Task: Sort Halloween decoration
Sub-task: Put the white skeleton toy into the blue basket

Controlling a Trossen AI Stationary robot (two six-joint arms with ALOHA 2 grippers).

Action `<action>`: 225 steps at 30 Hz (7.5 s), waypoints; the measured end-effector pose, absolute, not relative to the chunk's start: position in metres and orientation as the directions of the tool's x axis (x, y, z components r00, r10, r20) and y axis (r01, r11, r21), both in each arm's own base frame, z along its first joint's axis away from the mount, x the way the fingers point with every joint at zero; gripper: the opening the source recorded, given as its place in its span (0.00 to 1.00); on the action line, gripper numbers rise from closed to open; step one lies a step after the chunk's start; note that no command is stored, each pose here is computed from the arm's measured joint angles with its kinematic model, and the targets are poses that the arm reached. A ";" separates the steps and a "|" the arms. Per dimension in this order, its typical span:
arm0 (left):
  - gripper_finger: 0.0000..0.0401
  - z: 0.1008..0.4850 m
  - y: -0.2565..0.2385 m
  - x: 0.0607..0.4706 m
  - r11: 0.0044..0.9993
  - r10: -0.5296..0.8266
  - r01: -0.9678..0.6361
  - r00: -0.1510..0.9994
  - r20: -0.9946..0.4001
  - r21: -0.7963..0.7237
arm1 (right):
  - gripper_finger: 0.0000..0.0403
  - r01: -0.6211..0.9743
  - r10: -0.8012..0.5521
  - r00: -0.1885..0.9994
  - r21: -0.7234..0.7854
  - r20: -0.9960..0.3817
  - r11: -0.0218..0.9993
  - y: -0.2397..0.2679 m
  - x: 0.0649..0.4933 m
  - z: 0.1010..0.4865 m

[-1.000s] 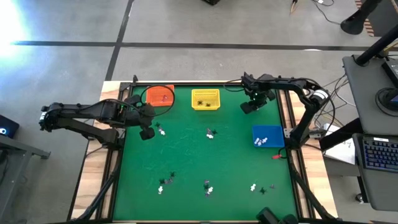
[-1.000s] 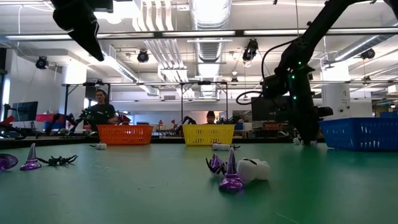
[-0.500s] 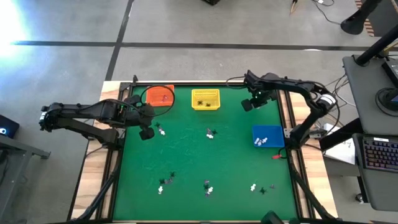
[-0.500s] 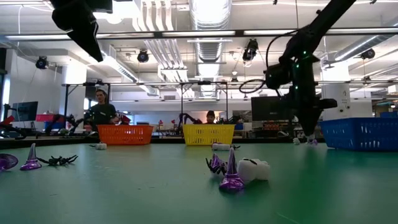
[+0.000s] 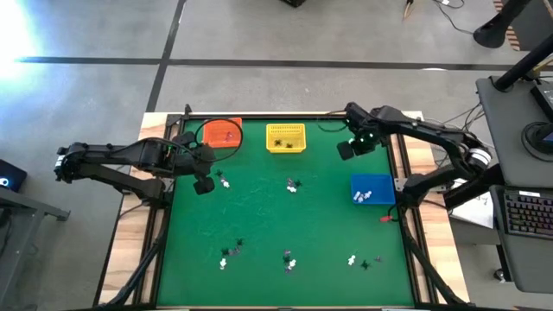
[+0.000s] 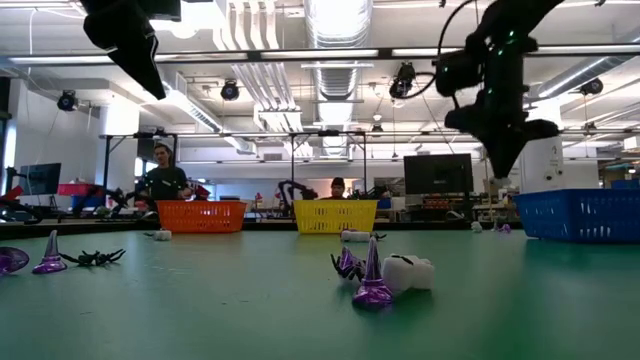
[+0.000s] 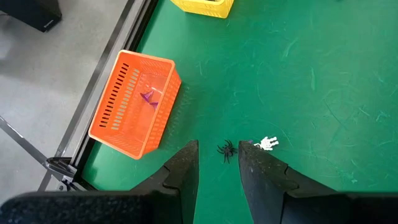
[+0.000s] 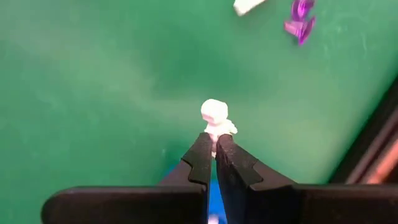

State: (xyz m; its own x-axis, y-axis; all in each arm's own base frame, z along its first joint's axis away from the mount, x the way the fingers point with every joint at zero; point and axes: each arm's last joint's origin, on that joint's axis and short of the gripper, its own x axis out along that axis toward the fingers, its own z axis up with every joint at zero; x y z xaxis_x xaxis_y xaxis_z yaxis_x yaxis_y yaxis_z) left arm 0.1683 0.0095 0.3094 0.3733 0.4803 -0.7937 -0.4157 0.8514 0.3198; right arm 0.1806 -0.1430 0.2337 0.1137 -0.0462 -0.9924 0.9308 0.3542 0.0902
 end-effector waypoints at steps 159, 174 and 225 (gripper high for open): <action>0.24 0.311 0.008 0.161 0.876 0.428 -0.394 0.373 -0.823 0.277 | 0.04 0.981 0.203 0.019 0.057 -0.979 0.185 -0.145 0.171 0.139; 0.24 0.313 0.008 0.158 0.884 0.408 -0.393 0.390 -0.826 0.251 | 0.03 0.971 0.118 0.129 0.150 -0.985 0.188 -0.146 0.171 0.169; 0.24 0.314 0.005 0.160 0.909 0.353 -0.368 0.426 -0.833 0.197 | 0.07 0.938 0.138 0.024 0.070 -0.990 0.340 -0.066 0.191 0.196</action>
